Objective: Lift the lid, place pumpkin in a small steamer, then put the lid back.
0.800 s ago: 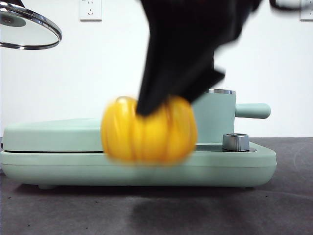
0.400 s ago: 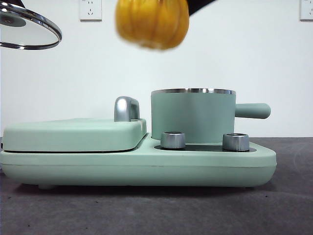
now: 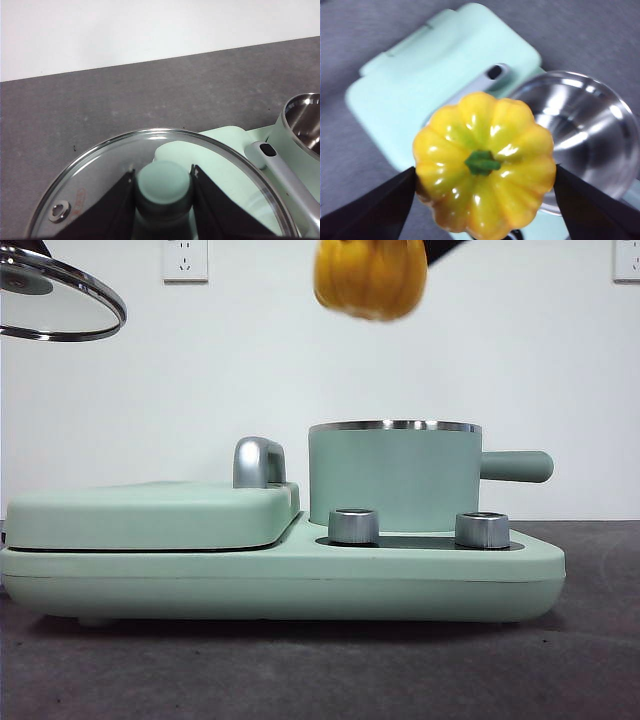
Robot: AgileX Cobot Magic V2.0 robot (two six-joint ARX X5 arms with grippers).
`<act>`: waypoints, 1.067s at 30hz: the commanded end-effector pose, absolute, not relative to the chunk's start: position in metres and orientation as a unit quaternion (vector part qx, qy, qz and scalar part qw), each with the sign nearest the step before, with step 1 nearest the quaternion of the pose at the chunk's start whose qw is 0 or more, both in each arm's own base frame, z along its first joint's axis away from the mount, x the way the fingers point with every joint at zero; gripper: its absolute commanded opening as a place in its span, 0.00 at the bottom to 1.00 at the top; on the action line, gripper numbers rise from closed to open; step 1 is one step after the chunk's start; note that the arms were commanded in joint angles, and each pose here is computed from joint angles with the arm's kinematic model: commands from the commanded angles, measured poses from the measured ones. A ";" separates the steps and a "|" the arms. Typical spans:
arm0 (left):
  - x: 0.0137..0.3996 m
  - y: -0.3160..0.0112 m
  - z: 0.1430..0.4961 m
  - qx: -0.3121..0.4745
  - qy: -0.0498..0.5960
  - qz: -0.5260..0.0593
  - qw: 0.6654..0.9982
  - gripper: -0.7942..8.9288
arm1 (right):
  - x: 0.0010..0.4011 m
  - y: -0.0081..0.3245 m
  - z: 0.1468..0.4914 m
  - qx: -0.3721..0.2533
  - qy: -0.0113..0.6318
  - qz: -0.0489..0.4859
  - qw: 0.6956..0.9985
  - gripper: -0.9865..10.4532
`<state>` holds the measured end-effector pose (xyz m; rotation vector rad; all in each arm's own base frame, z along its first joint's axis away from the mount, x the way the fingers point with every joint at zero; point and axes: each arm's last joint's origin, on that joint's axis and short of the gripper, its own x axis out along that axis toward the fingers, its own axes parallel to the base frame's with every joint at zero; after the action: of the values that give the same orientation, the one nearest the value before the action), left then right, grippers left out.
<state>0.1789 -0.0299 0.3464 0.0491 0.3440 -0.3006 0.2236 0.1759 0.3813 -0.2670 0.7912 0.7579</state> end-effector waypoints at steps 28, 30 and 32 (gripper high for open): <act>0.179 -0.030 0.355 0.034 0.141 -0.150 0.978 0.09 | 0.345 0.195 0.326 -0.111 0.468 0.280 0.831 0.44; 0.179 -0.030 0.355 0.034 0.141 -0.150 0.978 0.09 | 0.344 0.194 0.323 -0.118 0.478 0.276 0.826 0.44; 0.179 -0.030 0.356 0.034 0.140 -0.150 0.978 0.09 | 0.345 0.194 0.321 -0.127 0.480 0.274 0.824 0.44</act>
<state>0.1790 -0.0299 0.3466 0.0570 0.3405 -0.3019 0.3412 0.1903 0.3196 -0.2598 1.0354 0.5756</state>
